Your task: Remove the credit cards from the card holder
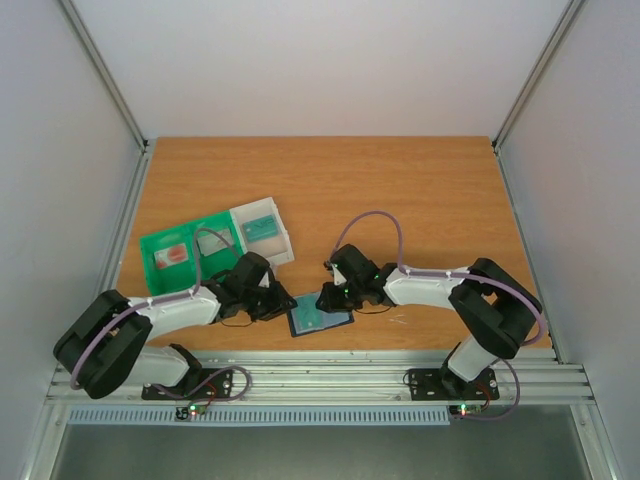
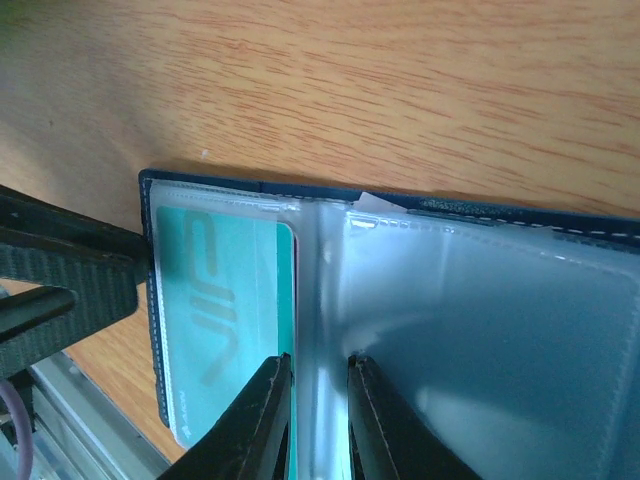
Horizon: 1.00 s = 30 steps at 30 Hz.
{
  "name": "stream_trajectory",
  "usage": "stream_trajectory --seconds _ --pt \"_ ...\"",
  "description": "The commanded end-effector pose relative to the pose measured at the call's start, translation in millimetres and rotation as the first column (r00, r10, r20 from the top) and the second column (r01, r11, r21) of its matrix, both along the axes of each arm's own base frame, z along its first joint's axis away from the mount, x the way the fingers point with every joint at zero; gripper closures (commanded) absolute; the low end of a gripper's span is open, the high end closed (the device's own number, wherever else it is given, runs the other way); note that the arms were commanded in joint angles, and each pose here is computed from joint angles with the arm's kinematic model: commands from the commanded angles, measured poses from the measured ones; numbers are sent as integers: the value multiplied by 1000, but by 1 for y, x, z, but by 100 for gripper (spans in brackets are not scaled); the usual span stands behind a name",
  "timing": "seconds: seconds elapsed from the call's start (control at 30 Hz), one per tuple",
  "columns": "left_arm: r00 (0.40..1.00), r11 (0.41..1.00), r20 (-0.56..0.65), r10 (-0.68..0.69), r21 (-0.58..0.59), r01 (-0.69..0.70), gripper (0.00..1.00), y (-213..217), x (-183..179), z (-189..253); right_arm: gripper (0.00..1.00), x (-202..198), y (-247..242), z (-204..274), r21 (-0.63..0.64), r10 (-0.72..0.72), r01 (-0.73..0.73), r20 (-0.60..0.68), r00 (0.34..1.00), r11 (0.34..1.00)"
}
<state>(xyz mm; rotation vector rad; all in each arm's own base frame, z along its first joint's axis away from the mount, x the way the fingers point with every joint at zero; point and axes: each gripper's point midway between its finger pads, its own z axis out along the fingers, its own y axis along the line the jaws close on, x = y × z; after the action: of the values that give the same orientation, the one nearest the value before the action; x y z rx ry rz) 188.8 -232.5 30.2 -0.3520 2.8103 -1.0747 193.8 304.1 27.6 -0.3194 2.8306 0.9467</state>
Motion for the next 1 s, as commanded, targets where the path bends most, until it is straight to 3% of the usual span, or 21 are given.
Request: stream_trajectory --seconds 0.0,0.63,0.97 --pt "1000 1000 20 5 17 -5 74 2 6 -2 83 -2 0 -9 21 15 -15 -14 1000 1000" --pt "1000 997 29 5 82 -7 84 12 5 -4 83 -4 9 22 91 46 -46 0 999 995" --pt "1000 997 23 7 82 -9 84 12 5 -5 83 -6 17 2 88 57 -51 -64 996 995"
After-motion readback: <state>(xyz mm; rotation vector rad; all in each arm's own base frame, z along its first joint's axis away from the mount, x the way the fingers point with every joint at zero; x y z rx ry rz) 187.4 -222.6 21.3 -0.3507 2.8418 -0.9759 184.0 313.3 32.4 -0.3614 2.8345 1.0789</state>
